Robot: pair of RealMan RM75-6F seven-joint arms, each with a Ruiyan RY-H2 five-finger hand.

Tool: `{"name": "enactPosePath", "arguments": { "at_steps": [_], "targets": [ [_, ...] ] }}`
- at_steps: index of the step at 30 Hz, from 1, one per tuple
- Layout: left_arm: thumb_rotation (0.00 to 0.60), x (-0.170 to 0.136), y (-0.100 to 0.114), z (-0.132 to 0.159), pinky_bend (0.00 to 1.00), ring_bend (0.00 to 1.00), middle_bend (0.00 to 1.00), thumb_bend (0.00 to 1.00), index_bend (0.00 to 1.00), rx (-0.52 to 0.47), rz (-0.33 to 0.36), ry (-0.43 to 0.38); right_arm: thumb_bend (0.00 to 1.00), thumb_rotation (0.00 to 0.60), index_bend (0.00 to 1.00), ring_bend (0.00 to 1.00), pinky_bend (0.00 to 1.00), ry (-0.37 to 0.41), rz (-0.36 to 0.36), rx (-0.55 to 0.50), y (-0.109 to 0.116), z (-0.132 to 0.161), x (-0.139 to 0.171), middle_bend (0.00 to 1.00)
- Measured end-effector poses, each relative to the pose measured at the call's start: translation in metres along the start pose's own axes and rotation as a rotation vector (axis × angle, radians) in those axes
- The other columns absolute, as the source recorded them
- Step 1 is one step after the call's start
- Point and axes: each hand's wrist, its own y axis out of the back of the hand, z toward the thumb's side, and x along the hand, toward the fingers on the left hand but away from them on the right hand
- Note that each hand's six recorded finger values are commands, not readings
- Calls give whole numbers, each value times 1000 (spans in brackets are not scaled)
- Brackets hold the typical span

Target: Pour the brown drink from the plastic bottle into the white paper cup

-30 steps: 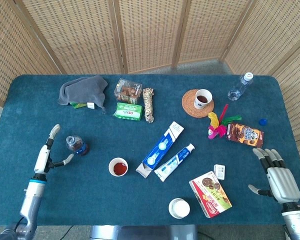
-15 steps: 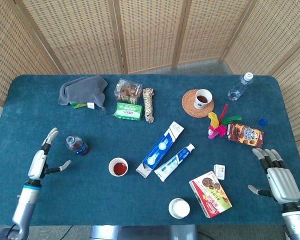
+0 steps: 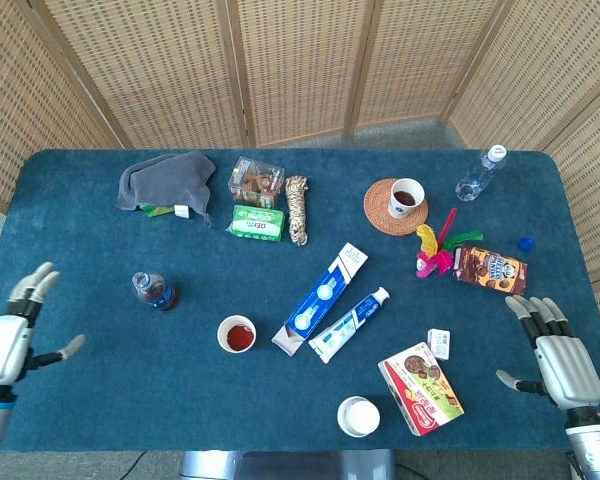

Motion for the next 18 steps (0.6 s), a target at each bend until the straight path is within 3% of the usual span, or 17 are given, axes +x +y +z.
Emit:
{"name": "enactPosePath", "arguments": {
  "at_steps": [7, 12, 18],
  "targets": [
    [600, -12, 58, 0, 0, 0, 0, 272, 0, 196, 47, 102, 0, 600, 0, 0, 0, -34, -49, 11, 9, -7, -6, 0],
    [600, -23, 62, -2, 0, 0, 0, 272, 0, 246, 1, 165, 0, 600, 0, 0, 0, -55, -134, 11, 17, -9, -10, 0],
    [599, -27, 57, 0, 0, 0, 0, 272, 0, 262, -34, 168, 0, 600, 0, 0, 0, -84, -254, 14, 27, -10, -13, 0]
  ]
}}
